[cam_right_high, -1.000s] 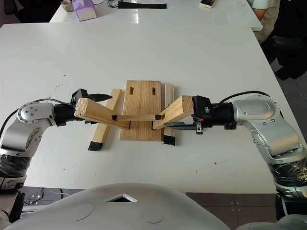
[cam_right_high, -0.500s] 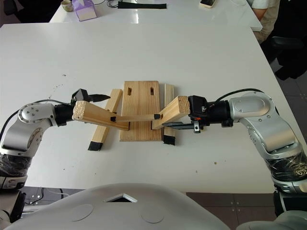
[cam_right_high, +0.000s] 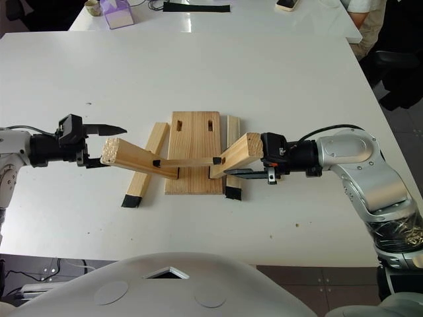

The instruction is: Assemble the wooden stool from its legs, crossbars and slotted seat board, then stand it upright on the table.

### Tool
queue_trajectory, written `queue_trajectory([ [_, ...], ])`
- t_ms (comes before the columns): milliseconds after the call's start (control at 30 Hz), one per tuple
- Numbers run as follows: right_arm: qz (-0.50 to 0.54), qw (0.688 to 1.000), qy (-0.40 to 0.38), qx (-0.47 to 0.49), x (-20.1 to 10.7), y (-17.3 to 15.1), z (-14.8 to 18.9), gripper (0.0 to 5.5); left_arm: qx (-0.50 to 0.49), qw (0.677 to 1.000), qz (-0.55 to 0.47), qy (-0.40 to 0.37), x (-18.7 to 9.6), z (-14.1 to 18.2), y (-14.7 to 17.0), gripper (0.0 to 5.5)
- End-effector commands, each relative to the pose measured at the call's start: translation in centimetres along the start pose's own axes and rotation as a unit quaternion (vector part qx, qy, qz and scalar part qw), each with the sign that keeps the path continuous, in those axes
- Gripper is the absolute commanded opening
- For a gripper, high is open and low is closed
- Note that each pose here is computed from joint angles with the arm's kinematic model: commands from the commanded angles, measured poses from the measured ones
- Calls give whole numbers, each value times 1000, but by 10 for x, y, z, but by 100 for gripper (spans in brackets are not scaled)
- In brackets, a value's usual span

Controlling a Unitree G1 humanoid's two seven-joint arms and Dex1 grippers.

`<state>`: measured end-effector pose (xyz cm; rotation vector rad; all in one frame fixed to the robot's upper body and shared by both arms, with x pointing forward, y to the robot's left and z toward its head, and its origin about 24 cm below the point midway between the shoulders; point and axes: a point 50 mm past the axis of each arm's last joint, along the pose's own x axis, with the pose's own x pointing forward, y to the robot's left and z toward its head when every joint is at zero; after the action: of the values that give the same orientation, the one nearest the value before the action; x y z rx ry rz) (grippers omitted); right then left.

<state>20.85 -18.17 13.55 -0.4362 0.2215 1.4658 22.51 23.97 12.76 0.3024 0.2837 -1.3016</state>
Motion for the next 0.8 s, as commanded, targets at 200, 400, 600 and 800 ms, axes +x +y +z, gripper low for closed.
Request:
queue_trajectory([
  [200, 14, 998, 48, 49, 3, 5, -22, 199, -4, 998, -47, -50, 26, 14, -21, 358],
  [400, 22, 998, 50, 45, 7, 5, -21, 199, -5, 997, -35, -66, 38, 20, -17, 358],
  [600, 27, 998, 47, 40, 12, 2, -20, 199, 2, 997, -45, -66, 44, 21, -19, 358],
  [800, 31, 998, 45, 43, 18, -1, -20, 199, 12, 996, -65, -66, 51, 24, -22, 358],
])
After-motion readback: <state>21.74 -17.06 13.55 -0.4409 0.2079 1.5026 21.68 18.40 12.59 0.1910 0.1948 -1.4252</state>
